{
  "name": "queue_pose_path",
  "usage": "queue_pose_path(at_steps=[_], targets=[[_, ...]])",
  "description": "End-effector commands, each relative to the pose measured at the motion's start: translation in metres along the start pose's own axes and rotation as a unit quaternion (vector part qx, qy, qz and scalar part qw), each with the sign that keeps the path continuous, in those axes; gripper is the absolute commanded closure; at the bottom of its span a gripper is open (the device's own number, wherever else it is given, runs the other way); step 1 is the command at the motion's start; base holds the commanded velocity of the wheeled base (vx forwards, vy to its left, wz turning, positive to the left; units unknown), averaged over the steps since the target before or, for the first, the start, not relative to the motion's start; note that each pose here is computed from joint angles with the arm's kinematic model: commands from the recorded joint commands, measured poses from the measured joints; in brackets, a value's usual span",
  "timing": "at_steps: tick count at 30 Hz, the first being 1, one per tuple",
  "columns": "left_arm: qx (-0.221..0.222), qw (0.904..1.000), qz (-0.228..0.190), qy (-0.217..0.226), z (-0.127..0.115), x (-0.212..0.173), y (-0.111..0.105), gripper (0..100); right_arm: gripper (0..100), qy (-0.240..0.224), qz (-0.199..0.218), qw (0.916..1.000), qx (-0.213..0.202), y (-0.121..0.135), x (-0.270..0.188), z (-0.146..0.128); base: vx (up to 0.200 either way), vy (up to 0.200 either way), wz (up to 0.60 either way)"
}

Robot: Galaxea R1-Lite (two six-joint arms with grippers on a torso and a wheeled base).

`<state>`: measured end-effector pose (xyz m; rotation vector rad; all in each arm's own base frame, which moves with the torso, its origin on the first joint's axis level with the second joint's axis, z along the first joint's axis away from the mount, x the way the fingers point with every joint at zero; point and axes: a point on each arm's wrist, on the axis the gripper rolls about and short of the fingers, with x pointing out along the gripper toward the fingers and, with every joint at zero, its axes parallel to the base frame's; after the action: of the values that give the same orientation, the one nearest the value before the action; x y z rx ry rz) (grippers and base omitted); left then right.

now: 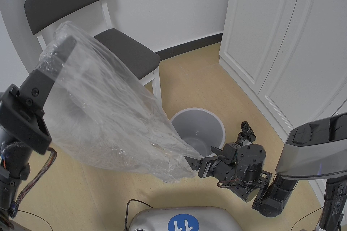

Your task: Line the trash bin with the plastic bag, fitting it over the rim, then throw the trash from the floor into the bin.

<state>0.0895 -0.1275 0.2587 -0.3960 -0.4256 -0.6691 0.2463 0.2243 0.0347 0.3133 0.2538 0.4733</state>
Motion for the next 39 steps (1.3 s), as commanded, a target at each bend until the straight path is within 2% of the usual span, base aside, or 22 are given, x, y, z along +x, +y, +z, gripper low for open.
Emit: queue_pose_path(at_steps=[1, 8, 9, 19, 25, 34, 35, 39], targets=[[0.000, 1.0000, 0.000, 0.001, 0.000, 0.000, 0.000, 100, 0, -0.010, 0.004, 0.9999, 0.003, 0.002, 0.000, 0.002, 0.000, 0.000, 0.00], [0.000, 1.0000, 0.000, 0.001, 0.000, 0.000, 0.000, 100, 0, -0.011, 0.005, 0.9999, 0.003, 0.002, 0.000, 0.003, 0.000, 0.000, 0.00], [0.000, 1.0000, 0.000, 0.001, 0.000, 0.000, 0.000, 100, 100, -0.011, 0.005, 0.9999, 0.003, 0.002, 0.000, 0.003, 0.000, 0.000, 0.00], [0.002, 1.0000, 0.005, 0.004, -0.002, 0.001, 0.001, 100, 100, -0.025, 0.010, 0.9996, 0.007, 0.004, -0.005, 0.014, 0.000, 0.000, 0.00], [0.006, 0.9999, 0.011, 0.005, -0.003, 0.001, 0.003, 100, 100, -0.064, 0.023, 0.9976, 0.013, 0.010, -0.017, 0.042, 0.000, 0.000, 0.00], [0.026, 0.9981, 0.021, 0.053, -0.011, -0.004, 0.007, 100, 100, -0.096, 0.016, 0.9952, -0.009, 0.001, -0.034, 0.067, 0.000, 0.000, 0.00], [0.033, 0.9967, 0.026, 0.070, -0.012, -0.006, 0.009, 100, 100, -0.106, 0.018, 0.9941, -0.013, 0.001, -0.039, 0.076, 0.000, 0.000, 0.00], [0.043, 0.9934, 0.030, 0.101, -0.010, -0.012, 0.011, 100, 100, -0.099, 0.007, 0.9949, -0.018, 0.001, -0.053, 0.094, 0.000, 0.000, 0.00]])
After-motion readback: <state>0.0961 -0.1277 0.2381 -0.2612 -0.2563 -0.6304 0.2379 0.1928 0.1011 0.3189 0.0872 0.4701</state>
